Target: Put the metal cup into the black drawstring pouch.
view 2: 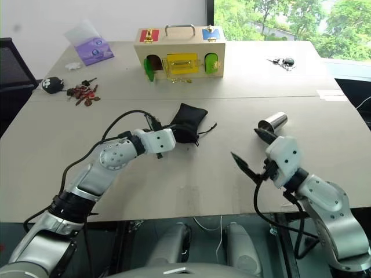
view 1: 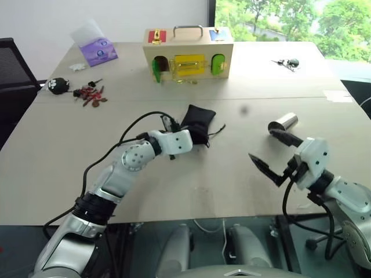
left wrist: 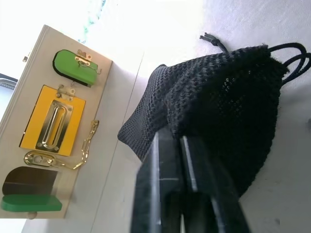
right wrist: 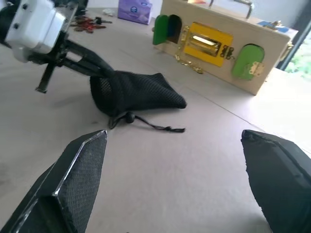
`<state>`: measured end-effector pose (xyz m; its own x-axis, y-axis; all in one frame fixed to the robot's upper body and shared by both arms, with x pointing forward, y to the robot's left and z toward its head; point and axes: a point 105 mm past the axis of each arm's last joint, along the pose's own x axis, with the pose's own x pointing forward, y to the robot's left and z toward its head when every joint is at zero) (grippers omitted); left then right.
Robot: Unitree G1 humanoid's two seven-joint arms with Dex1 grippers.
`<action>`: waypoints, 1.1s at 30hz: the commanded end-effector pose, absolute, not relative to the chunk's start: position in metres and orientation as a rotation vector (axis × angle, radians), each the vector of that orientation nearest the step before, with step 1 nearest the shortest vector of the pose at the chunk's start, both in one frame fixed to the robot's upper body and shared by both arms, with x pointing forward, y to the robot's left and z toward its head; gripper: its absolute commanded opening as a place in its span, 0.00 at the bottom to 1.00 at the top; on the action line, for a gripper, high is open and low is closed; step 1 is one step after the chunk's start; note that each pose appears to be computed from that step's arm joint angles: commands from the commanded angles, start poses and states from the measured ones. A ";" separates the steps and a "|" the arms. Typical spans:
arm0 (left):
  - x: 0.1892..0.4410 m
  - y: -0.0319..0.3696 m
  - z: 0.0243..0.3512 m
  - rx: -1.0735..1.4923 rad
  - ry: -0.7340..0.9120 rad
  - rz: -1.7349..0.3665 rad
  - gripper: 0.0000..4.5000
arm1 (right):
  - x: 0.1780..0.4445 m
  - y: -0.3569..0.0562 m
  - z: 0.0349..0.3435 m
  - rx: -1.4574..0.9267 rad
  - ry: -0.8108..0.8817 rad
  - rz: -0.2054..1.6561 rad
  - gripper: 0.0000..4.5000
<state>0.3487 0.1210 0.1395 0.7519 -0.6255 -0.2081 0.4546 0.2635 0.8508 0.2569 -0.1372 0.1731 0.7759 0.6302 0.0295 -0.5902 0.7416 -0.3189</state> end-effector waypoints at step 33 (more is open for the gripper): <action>0.347 0.171 0.189 0.269 0.200 -0.312 0.00 | 0.361 -0.184 0.172 -0.843 0.049 0.174 1.00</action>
